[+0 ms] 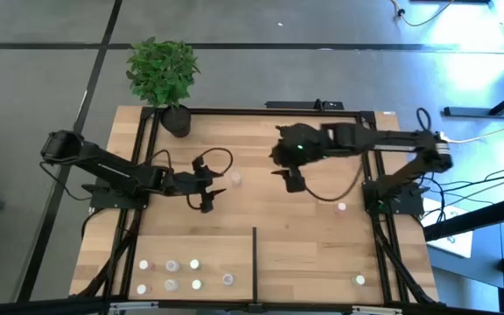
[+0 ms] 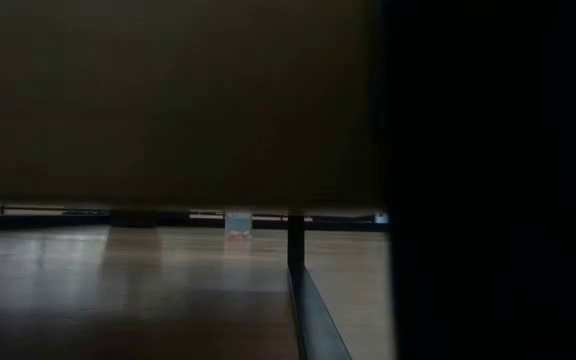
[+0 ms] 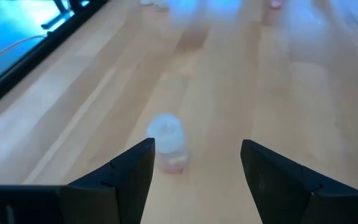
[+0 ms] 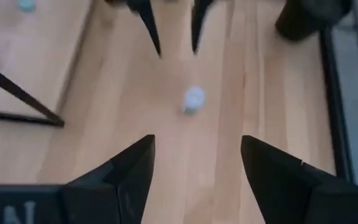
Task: Pick and place medicine bottles onto shelf by color
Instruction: Put the left transparent pill bottle on the shelf aligned with the other transparent pill bottle
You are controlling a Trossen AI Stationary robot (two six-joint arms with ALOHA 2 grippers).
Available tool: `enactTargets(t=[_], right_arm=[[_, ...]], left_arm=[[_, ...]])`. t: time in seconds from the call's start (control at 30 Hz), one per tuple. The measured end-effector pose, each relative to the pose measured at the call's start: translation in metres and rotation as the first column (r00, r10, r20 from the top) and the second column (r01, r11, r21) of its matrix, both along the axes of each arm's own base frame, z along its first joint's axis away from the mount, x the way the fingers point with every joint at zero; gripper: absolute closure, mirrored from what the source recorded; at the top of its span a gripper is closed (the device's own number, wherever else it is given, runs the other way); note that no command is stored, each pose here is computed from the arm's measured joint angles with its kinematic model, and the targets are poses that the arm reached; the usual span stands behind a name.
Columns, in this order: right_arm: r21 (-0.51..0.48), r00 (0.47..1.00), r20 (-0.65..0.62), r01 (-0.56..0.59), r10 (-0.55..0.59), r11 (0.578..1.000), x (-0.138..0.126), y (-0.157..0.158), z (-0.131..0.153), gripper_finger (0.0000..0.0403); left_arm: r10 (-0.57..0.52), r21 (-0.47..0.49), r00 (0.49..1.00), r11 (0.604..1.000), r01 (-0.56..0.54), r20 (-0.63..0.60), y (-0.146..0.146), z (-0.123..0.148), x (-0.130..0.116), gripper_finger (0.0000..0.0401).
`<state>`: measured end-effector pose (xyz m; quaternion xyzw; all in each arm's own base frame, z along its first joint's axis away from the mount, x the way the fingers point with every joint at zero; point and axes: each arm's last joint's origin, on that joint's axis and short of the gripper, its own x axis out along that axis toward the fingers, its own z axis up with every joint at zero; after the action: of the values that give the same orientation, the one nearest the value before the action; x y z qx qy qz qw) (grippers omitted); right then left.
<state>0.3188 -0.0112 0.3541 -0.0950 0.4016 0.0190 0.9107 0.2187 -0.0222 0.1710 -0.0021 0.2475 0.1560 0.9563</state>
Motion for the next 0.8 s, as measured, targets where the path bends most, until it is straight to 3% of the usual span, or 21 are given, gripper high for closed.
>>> enactTargets(t=[0.23,0.8], right_arm=[[-0.068,0.997,0.068,0.039,-0.035,0.997,-0.012,0.007,-0.015,0.0163],[-0.066,0.998,0.054,0.037,-0.033,0.997,-0.010,0.007,-0.019,0.0163]], left_arm=[[0.026,-0.031,0.999,0.999,-0.025,0.034,0.014,-0.011,0.010,0.0170],[0.085,-0.042,0.996,0.995,-0.086,-0.025,0.032,-0.052,0.030,0.0170]])
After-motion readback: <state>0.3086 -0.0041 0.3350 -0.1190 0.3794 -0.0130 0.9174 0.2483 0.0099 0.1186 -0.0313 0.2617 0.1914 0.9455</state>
